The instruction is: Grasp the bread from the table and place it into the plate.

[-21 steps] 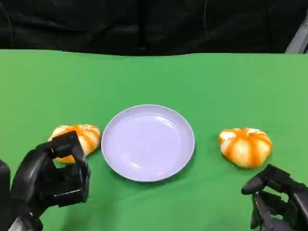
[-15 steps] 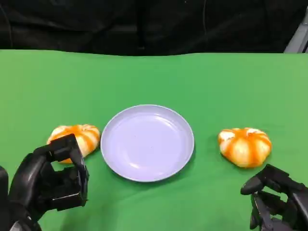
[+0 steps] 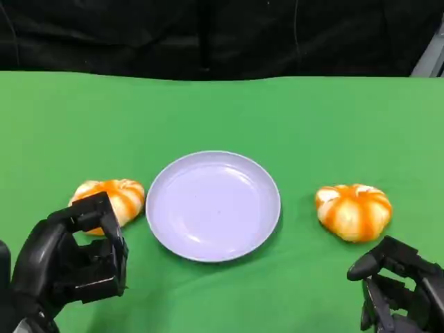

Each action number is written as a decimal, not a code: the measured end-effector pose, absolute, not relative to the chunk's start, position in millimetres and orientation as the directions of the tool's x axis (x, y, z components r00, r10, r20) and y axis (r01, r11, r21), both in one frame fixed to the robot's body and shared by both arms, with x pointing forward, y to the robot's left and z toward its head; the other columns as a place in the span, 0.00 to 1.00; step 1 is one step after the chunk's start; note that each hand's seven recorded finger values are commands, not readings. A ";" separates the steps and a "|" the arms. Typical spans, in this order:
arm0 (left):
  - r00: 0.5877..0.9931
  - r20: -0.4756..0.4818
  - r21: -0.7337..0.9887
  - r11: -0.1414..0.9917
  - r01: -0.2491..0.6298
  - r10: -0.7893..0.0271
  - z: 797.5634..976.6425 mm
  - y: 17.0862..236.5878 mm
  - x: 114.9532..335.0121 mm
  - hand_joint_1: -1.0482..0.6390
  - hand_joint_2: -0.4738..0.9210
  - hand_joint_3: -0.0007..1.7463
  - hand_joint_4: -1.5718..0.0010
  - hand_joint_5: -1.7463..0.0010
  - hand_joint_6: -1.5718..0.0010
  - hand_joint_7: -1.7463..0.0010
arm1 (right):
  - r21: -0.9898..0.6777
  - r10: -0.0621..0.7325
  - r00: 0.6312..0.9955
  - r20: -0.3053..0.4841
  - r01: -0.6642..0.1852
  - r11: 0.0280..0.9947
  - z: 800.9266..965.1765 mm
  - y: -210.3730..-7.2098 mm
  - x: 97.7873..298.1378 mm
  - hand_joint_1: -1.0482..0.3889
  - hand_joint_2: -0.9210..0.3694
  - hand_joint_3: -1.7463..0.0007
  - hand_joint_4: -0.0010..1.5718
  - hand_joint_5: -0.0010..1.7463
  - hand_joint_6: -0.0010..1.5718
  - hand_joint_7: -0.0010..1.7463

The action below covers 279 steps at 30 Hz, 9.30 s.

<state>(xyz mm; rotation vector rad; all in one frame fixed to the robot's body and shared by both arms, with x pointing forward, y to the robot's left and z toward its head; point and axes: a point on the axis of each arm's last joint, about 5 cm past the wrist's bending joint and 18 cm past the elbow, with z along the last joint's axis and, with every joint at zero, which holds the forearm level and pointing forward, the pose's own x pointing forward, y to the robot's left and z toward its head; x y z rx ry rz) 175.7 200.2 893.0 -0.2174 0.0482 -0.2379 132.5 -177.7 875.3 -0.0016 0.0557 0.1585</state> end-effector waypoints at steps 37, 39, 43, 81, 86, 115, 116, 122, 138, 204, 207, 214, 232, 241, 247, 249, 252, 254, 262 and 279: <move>0.989 0.050 -0.163 0.976 0.146 -0.139 896.6 196.6 163.4 0.80 0.77 0.92 0.28 0.00 0.52 0.00 | 0.008 0.160 0.986 -0.039 -0.160 0.987 879.2 -190.7 131.3 0.67 0.16 0.43 0.46 1.00 0.38 0.93; 0.989 0.049 -0.159 0.977 0.143 -0.137 896.5 196.6 163.4 0.78 0.76 0.91 0.30 0.00 0.53 0.00 | 0.008 0.160 0.986 -0.038 -0.159 0.987 879.4 -190.6 131.2 0.67 0.16 0.43 0.46 1.00 0.38 0.93; 0.992 0.062 -0.176 0.977 0.121 -0.112 897.9 197.3 163.3 0.78 0.73 0.88 0.38 0.00 0.56 0.00 | 0.008 0.167 0.985 -0.029 -0.167 0.986 881.3 -188.4 130.5 0.67 0.16 0.43 0.46 1.00 0.38 0.93; 0.852 -0.033 0.988 0.112 0.107 -0.522 995.4 242.0 215.3 0.07 0.90 0.00 0.61 0.98 0.61 1.00 | -0.018 0.178 0.983 -0.040 -0.179 0.984 887.2 -179.5 130.5 0.66 0.17 0.43 0.47 1.00 0.39 0.93; 0.853 -0.040 0.988 0.109 0.112 -0.521 994.9 241.5 215.5 0.07 0.90 0.00 0.61 0.99 0.61 1.00 | -0.017 0.177 0.983 -0.042 -0.178 0.984 887.3 -179.2 130.5 0.66 0.17 0.43 0.47 1.00 0.39 0.93; 0.893 -0.208 0.978 -0.068 0.197 -0.399 954.5 216.4 253.1 0.06 1.00 0.06 0.72 1.00 0.75 1.00 | -0.030 0.174 0.983 -0.053 -0.176 0.984 889.9 -177.5 129.4 0.67 0.17 0.43 0.47 1.00 0.39 0.93; 0.893 -0.236 0.972 -0.078 0.224 -0.382 942.8 212.8 259.4 0.06 1.00 0.07 0.72 1.00 0.75 1.00 | -0.030 0.173 0.983 -0.055 -0.174 0.984 889.8 -177.9 129.0 0.67 0.17 0.43 0.47 1.00 0.39 0.93; 0.882 -0.281 0.960 -0.103 0.261 -0.377 917.7 202.4 274.3 0.06 1.00 0.08 0.72 1.00 0.75 1.00 | -0.027 0.176 0.983 -0.057 -0.178 0.984 889.6 -178.2 128.9 0.67 0.17 0.43 0.47 1.00 0.39 0.92; 0.879 -0.313 0.950 -0.118 0.290 -0.360 912.8 202.3 284.1 0.07 1.00 0.09 0.73 1.00 0.76 1.00 | -0.027 0.180 0.982 -0.057 -0.182 0.983 889.7 -178.4 129.0 0.66 0.17 0.44 0.47 1.00 0.40 0.92; 0.890 -0.396 0.918 -0.073 0.390 -0.227 893.2 196.0 304.8 0.31 1.00 0.09 0.65 0.98 0.66 0.98 | -0.028 0.188 0.981 -0.048 -0.189 0.982 891.9 -178.1 129.1 0.66 0.17 0.44 0.47 1.00 0.39 0.93; 0.886 -0.405 0.914 -0.060 0.402 -0.225 892.6 195.0 304.9 0.44 1.00 0.13 0.53 0.95 0.56 0.96 | -0.028 0.190 0.981 -0.046 -0.191 0.981 892.0 -178.0 129.1 0.67 0.17 0.44 0.47 1.00 0.39 0.93; 0.880 -0.423 0.903 -0.019 0.429 -0.214 892.7 196.8 305.5 0.47 1.00 0.14 0.49 0.95 0.53 0.96 | -0.029 0.189 0.981 -0.044 -0.190 0.981 892.5 -177.6 129.3 0.67 0.17 0.43 0.47 1.00 0.39 0.93; 0.928 -0.323 0.931 0.112 0.347 -0.188 896.1 193.4 307.7 0.53 0.96 0.00 0.50 0.28 0.30 0.99 | -0.030 0.188 0.981 -0.044 -0.190 0.981 892.5 -177.6 129.1 0.66 0.17 0.43 0.47 1.00 0.40 0.93; 0.928 -0.323 0.931 0.113 0.347 -0.187 896.1 193.4 307.7 0.53 0.96 0.00 0.50 0.28 0.30 0.99 | -0.030 0.188 0.981 -0.044 -0.190 0.981 892.5 -177.6 129.1 0.66 0.18 0.43 0.47 1.00 0.40 0.93; 0.930 -0.317 0.933 0.114 0.341 -0.187 896.0 193.4 307.6 0.56 0.99 0.02 0.58 0.11 0.26 0.98 | -0.030 0.188 0.981 -0.044 -0.190 0.981 892.5 -177.6 129.1 0.67 0.17 0.43 0.47 1.00 0.40 0.93; 0.937 -0.294 0.940 0.119 0.319 -0.189 895.5 193.3 307.2 0.57 1.00 0.03 0.61 0.03 0.24 0.96 | -0.030 0.188 0.981 -0.044 -0.190 0.981 892.6 -177.6 129.1 0.67 0.17 0.43 0.47 1.00 0.39 0.93; 0.949 -0.258 0.950 0.130 0.283 -0.182 894.4 191.9 306.9 0.57 1.00 0.04 0.63 0.00 0.23 0.95 | -0.028 0.189 0.981 -0.043 -0.190 0.981 892.6 -177.6 129.0 0.67 0.17 0.43 0.47 1.00 0.39 0.93; 0.952 -0.249 0.952 0.136 0.274 -0.179 893.4 190.0 306.6 0.58 1.00 0.04 0.60 0.07 0.25 0.96 | -0.028 0.190 0.981 -0.044 -0.191 0.981 892.6 -177.6 128.9 0.67 0.17 0.43 0.47 1.00 0.39 0.93; 0.952 -0.251 0.949 0.149 0.277 -0.174 891.2 189.1 305.4 0.58 1.00 0.03 0.57 0.11 0.28 0.97 | -0.020 0.198 0.980 -0.033 -0.199 0.980 893.0 -177.6 128.9 0.67 0.17 0.43 0.47 1.00 0.39 0.93; 0.960 -0.234 0.950 0.172 0.260 -0.156 893.6 190.8 306.6 0.59 1.00 0.06 0.62 0.00 0.60 0.26 | -0.014 0.196 0.980 -0.031 -0.197 0.980 893.0 -177.0 129.1 0.67 0.16 0.43 0.47 1.00 0.39 0.93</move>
